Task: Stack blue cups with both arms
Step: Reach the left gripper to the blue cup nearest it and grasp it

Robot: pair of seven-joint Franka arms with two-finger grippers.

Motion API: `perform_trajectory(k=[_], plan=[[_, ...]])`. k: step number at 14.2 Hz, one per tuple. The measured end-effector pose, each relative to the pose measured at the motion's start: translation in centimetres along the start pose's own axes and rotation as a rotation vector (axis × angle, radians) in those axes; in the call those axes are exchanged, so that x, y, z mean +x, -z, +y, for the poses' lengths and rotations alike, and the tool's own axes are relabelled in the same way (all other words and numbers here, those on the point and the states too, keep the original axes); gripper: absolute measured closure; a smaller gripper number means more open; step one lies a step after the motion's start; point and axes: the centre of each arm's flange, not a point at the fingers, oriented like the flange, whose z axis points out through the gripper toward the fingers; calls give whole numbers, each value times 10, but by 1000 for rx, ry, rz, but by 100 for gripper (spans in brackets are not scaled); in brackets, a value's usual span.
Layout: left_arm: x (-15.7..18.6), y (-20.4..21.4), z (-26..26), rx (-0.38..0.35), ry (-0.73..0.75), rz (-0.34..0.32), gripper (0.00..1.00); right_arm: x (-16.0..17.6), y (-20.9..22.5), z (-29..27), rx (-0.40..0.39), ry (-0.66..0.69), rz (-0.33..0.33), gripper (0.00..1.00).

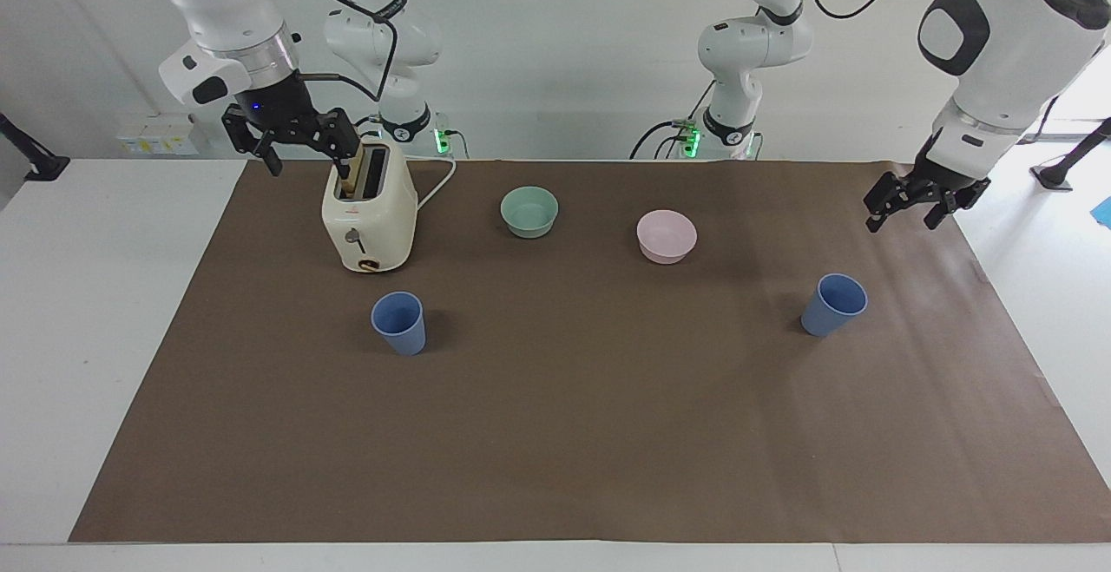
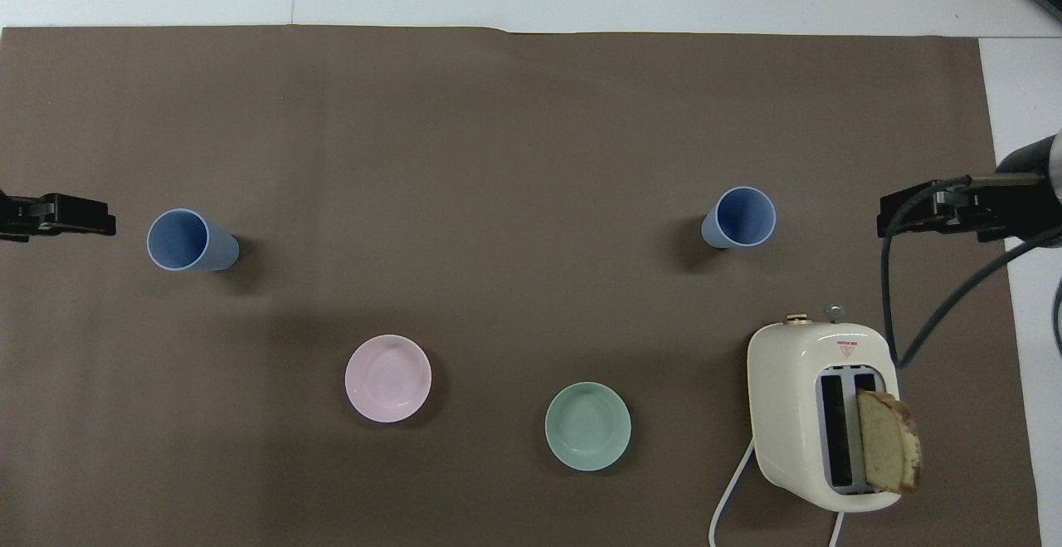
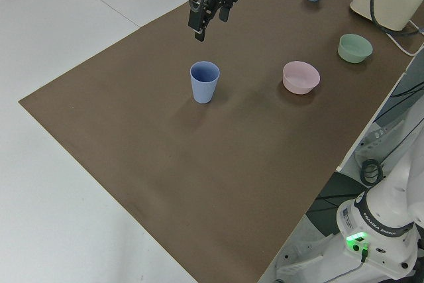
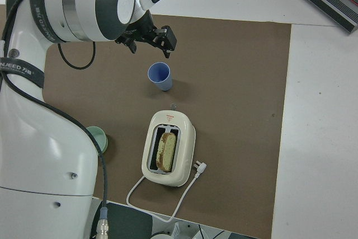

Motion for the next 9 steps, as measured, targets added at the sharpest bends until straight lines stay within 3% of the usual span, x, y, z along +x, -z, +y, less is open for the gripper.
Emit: perform_trajectory(k=[9], plan=[[14, -137, -26, -6, 43, -16, 0, 0, 0, 0, 0, 0, 0, 0]])
